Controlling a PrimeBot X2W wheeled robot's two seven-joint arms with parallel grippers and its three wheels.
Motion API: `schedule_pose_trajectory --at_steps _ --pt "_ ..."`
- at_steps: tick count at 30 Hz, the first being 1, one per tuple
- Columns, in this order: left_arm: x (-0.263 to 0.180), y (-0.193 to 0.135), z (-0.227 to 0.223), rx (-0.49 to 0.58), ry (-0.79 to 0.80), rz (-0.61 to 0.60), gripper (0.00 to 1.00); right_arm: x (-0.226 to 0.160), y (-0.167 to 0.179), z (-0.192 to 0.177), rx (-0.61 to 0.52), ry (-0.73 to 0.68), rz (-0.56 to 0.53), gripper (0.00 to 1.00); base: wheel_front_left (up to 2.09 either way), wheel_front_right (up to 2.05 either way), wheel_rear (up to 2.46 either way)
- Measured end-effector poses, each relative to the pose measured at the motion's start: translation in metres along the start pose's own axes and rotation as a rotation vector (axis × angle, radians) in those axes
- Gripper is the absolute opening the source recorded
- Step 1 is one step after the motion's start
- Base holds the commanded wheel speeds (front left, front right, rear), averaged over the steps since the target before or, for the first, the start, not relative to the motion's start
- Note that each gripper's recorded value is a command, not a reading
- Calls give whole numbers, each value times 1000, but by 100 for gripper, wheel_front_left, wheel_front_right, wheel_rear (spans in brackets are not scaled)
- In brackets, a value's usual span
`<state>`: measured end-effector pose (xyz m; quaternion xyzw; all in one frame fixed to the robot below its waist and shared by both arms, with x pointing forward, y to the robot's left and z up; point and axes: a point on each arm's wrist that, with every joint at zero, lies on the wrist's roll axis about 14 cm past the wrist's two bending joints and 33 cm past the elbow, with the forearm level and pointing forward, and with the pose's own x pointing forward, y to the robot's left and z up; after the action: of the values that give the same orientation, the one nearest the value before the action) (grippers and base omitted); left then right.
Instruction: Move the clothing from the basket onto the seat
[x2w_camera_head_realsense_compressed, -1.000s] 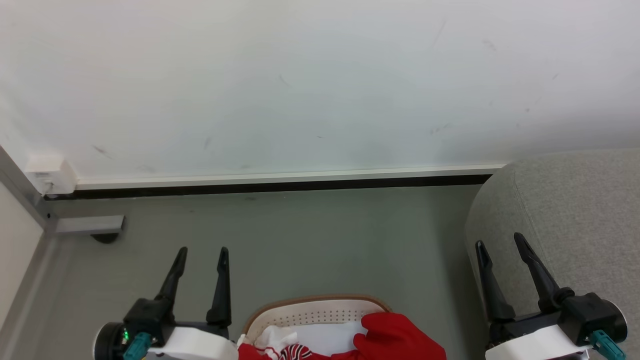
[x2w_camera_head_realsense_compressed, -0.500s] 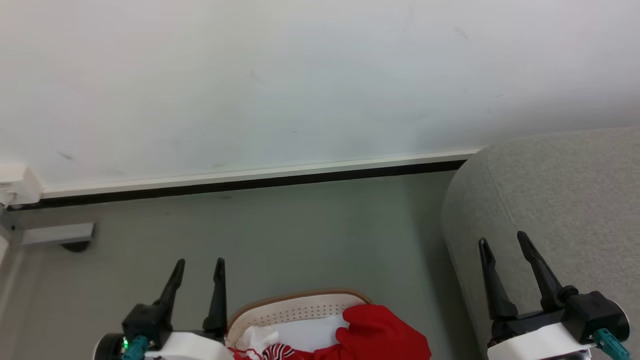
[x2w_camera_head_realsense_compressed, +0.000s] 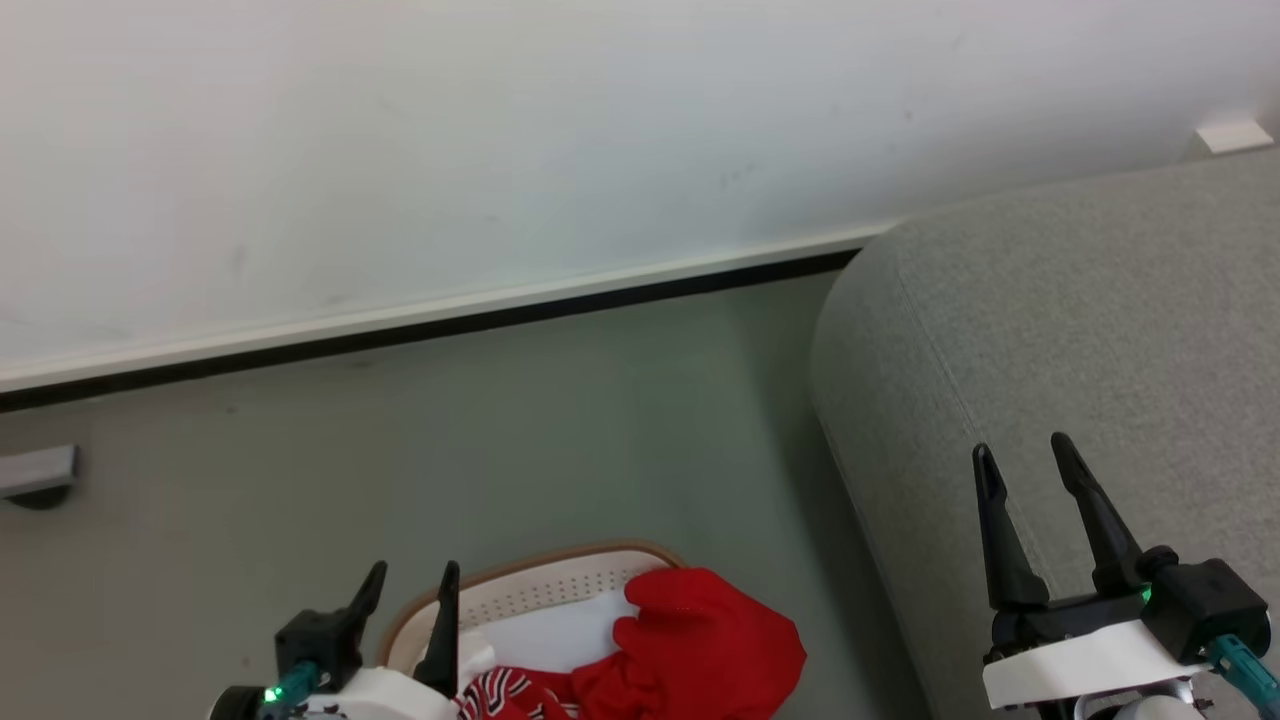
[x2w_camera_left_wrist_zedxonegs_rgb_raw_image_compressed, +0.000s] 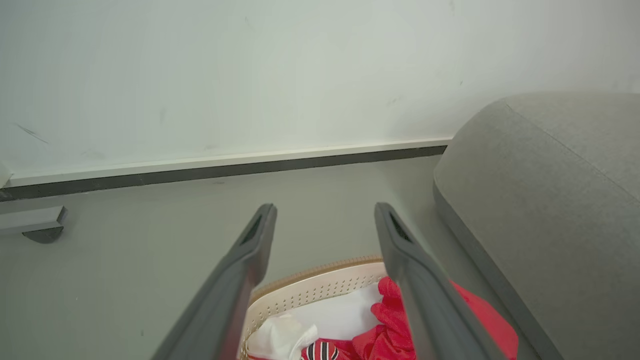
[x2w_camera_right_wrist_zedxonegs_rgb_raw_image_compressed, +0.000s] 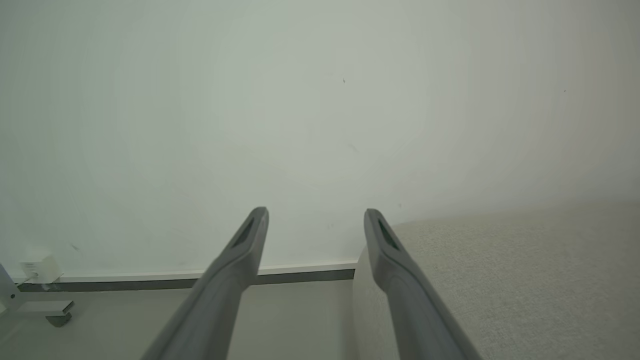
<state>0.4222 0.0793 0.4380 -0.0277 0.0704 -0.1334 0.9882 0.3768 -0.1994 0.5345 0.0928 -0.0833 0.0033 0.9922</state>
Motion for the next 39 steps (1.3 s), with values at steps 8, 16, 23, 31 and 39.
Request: schedule_pose_trajectory --at_steps 8,16,23,31,39 --pt "20 -4 -69 37 227 -76 100 8 -22 -7 -4 18 -61 100 0 0 0" --pt "29 -11 -147 73 515 -160 100 18 -41 -21 -5 54 -112 100 0 0 0" --pt "31 -15 -197 112 713 -235 100 22 -58 -31 -19 85 -158 100 0 0 0" --pt "34 -13 -241 229 888 -324 100 29 -70 -49 -26 130 -185 100 0 0 0" --pt "22 -19 -284 389 1041 -464 100 33 -80 -72 -13 184 -212 100 0 0 0"
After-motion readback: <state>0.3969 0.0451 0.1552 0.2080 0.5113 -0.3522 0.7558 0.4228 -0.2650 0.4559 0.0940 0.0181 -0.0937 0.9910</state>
